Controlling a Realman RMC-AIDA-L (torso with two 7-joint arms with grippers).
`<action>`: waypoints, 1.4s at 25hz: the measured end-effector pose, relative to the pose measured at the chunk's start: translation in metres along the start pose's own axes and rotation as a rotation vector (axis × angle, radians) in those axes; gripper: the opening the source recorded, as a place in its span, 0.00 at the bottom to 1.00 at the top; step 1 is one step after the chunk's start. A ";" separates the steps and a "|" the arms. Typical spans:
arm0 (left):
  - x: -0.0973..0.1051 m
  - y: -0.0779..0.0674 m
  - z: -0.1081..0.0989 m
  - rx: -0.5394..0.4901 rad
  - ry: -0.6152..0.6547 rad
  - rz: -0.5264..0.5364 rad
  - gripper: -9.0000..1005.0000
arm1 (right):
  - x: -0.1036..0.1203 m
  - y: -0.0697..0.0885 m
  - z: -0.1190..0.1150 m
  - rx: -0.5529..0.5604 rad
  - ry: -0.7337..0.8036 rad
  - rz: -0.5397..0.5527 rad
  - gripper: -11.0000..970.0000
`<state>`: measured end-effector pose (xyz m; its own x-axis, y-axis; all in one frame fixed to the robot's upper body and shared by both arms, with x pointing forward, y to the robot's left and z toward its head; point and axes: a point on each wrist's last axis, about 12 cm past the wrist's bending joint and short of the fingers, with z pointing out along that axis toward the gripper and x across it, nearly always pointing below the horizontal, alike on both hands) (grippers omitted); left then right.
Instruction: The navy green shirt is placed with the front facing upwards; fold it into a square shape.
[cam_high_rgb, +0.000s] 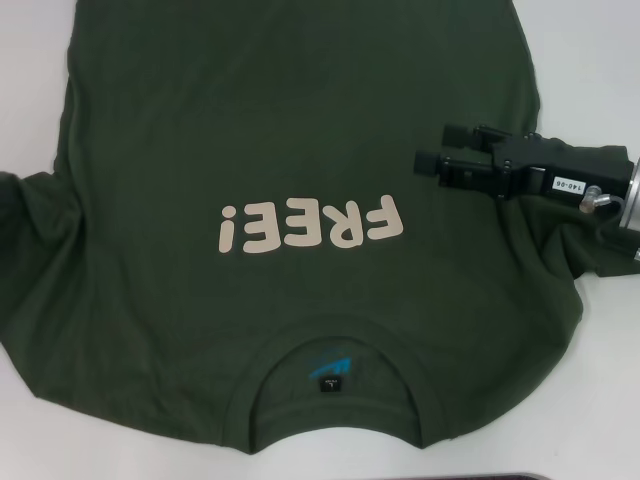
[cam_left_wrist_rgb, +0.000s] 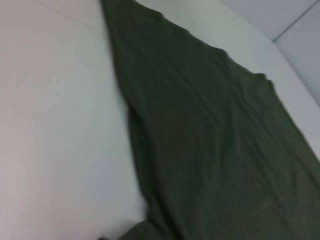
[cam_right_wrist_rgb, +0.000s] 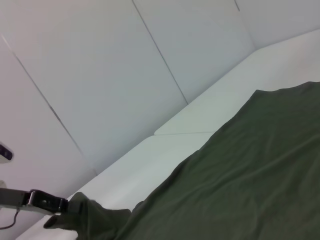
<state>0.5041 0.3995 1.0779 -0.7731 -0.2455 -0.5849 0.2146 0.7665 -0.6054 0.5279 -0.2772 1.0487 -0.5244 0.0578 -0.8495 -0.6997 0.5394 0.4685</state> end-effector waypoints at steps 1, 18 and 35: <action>-0.001 -0.003 0.002 0.015 0.005 -0.002 0.01 | 0.000 0.000 0.000 0.000 0.000 0.000 0.93; -0.009 -0.032 0.029 0.158 0.043 -0.006 0.01 | 0.003 0.001 0.000 0.002 0.000 -0.005 0.93; -0.001 -0.053 0.061 0.216 0.081 -0.001 0.01 | 0.004 0.001 -0.001 0.003 0.000 -0.001 0.93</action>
<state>0.5296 0.3234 1.0772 -0.8170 -0.1914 -0.5440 0.3297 0.6190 -0.7128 0.5245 -0.2768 1.0458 -0.5233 0.0574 -0.8502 -0.6989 0.5419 0.4668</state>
